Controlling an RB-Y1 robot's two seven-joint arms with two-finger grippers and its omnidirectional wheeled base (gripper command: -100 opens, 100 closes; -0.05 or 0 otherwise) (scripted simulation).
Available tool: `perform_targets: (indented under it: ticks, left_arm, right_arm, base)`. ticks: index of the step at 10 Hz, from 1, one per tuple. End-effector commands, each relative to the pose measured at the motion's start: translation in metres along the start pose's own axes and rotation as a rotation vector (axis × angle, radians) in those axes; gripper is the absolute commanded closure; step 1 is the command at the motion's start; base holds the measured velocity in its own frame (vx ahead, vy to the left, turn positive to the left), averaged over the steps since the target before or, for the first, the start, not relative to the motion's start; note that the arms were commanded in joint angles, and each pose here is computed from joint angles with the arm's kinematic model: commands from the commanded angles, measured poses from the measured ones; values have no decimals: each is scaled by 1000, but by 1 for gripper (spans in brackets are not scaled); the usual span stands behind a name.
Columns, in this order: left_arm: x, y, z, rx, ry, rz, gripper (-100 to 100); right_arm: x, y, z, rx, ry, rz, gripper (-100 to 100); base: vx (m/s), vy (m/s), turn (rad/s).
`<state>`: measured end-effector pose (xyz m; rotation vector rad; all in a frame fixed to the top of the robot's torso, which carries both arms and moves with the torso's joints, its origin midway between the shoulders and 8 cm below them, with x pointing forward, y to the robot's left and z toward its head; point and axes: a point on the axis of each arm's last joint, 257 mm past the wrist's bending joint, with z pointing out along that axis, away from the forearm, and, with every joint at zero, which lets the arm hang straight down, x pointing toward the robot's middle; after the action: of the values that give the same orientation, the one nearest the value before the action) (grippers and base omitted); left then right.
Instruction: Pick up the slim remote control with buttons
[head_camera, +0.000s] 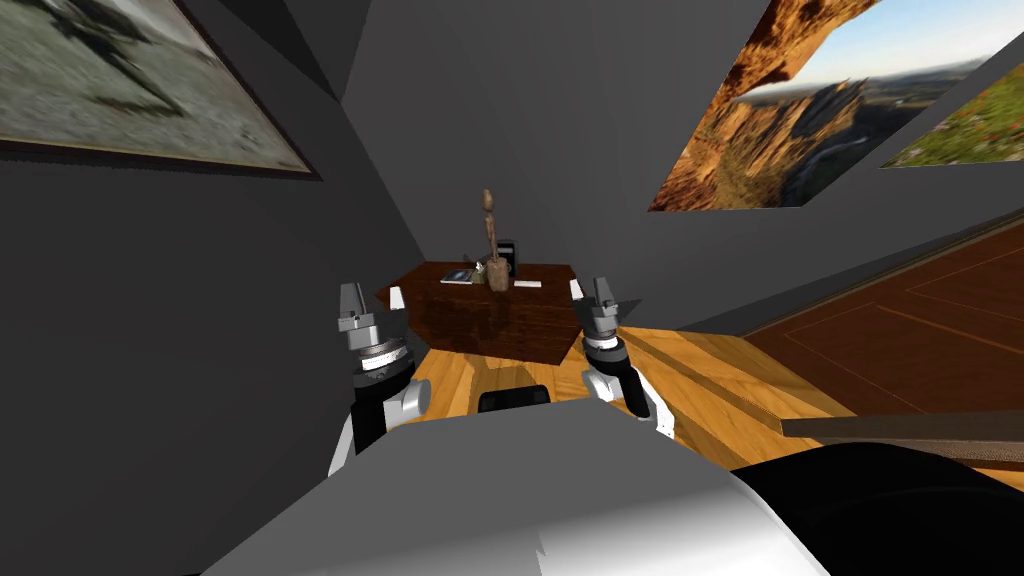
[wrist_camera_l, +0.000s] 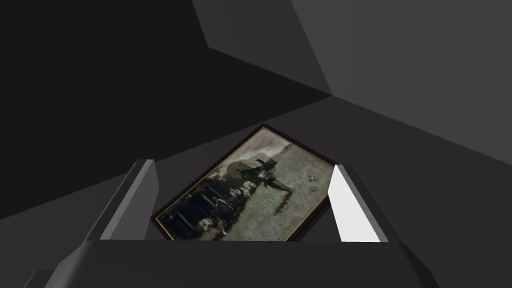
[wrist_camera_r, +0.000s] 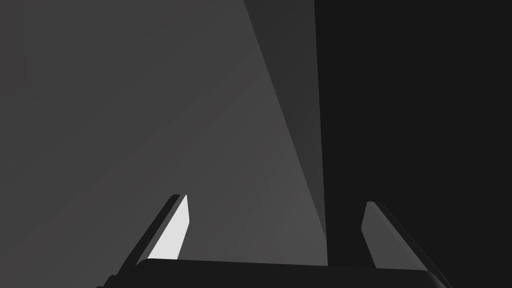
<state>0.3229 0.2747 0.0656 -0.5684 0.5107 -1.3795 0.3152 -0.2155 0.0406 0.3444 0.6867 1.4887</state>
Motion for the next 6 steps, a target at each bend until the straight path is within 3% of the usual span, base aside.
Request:
perform_targets:
  ticks: [1, 5, 6]
  left_arm:
    - [0, 0, 0, 0, 0, 0, 0]
    - [0, 0, 0, 0, 0, 0, 0]
    - [0, 0, 0, 0, 0, 0, 0]
  right_arm:
    - [14, -10, -8, 14, 61, 5, -100]
    - [40, -32, -30, 54, 189, 9, -100]
    - [51, -43, -43, 76, 240, 13, -100]
  base:
    - [-141, 84, 111]
    - [-138, 109, 97]
    - [-99, 74, 181]
